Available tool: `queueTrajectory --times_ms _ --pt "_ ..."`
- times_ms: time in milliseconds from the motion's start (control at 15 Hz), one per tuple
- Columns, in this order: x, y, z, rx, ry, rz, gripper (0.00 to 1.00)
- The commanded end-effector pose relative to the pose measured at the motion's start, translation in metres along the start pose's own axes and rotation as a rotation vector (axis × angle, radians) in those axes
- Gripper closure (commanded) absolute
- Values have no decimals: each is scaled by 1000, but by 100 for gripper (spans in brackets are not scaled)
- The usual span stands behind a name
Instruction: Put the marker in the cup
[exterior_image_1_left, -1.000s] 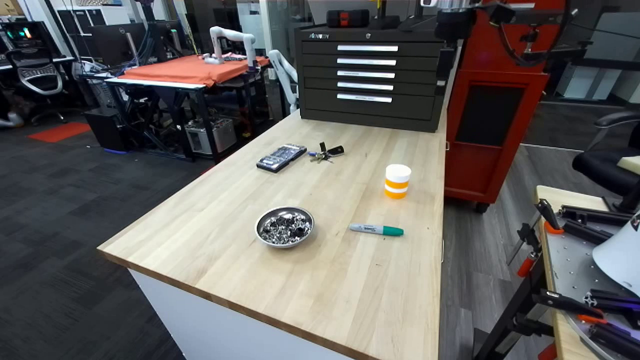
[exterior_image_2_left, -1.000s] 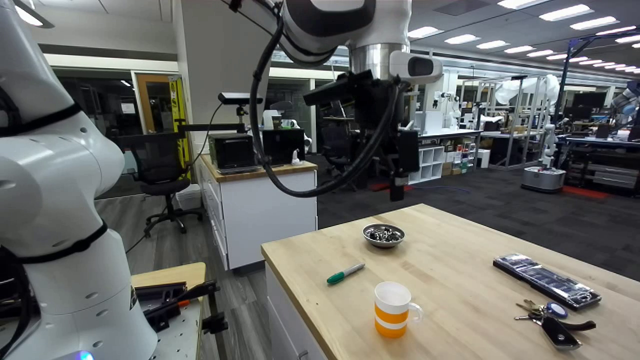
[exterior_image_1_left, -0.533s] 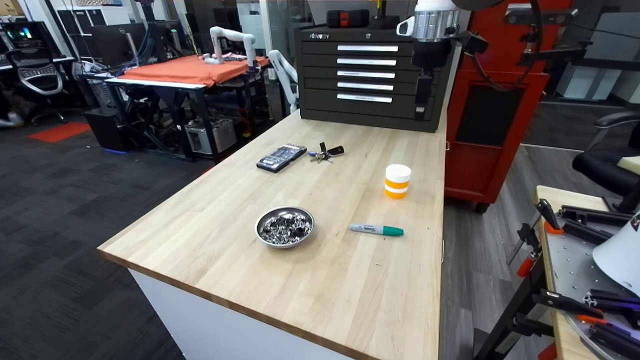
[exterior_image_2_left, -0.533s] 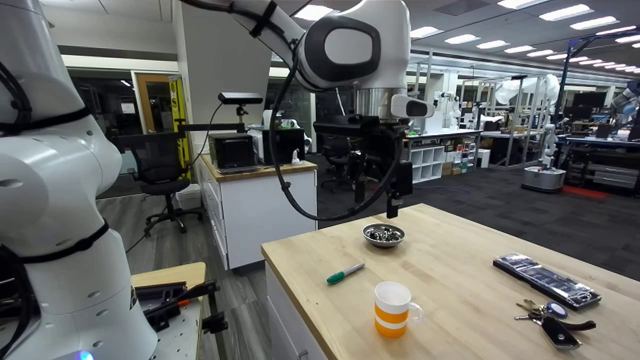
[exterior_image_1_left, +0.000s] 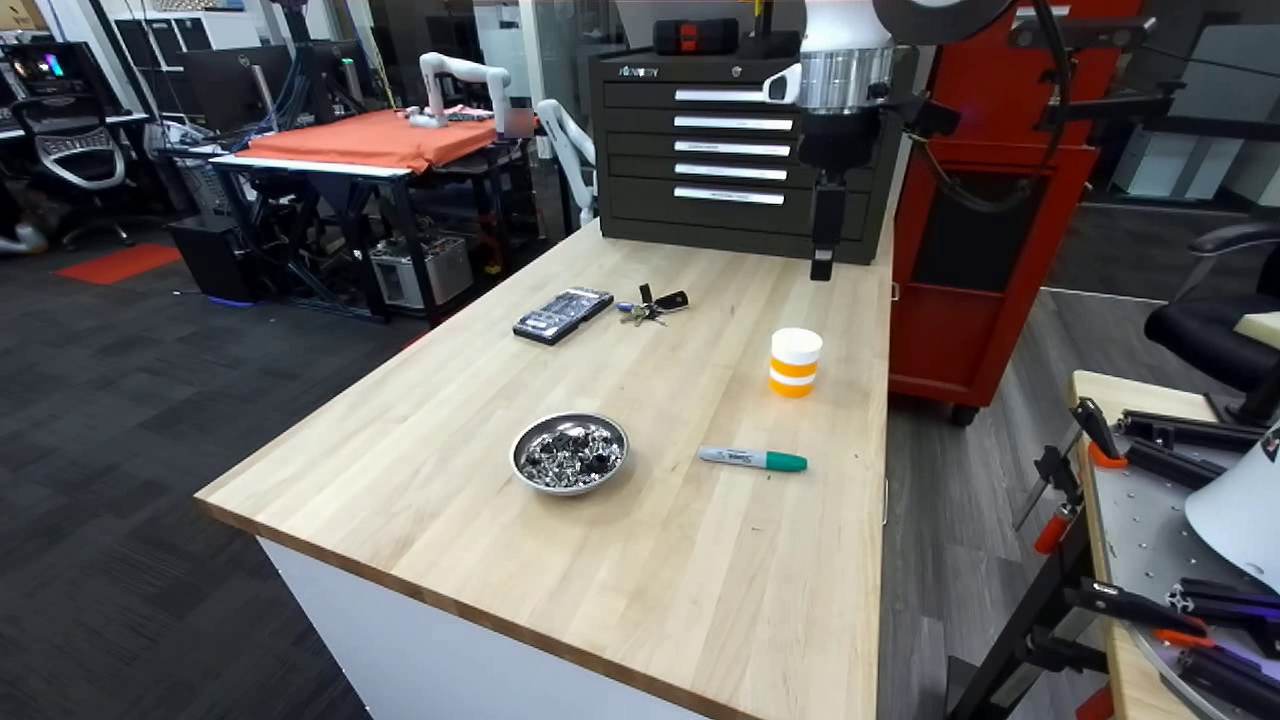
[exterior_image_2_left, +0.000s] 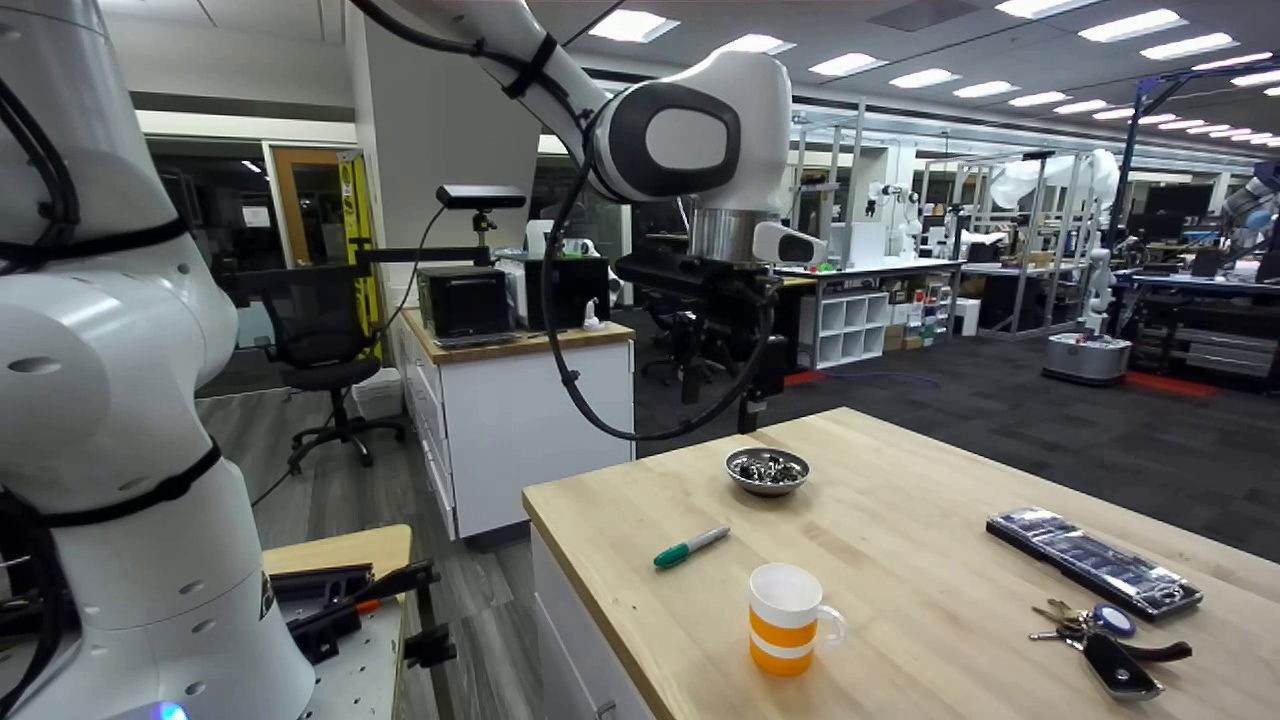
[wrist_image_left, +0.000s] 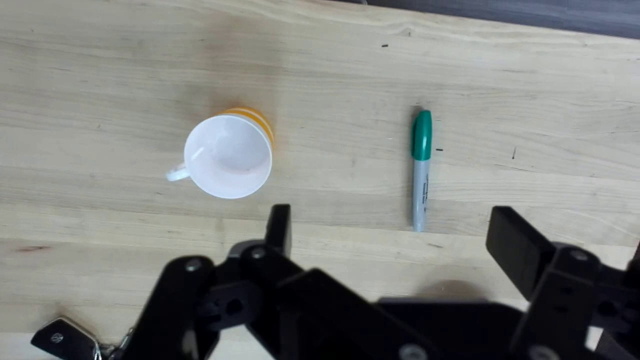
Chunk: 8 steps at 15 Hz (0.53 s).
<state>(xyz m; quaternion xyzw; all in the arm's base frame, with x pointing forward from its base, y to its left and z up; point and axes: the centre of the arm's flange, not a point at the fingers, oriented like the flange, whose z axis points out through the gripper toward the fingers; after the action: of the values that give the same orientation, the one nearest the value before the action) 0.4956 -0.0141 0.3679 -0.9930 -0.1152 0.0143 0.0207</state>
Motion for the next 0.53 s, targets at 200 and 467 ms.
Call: queueTrajectory --times_ms 200,467 --pt "21 -27 14 8 6 15 0" --pt "30 -41 20 14 -8 59 0"
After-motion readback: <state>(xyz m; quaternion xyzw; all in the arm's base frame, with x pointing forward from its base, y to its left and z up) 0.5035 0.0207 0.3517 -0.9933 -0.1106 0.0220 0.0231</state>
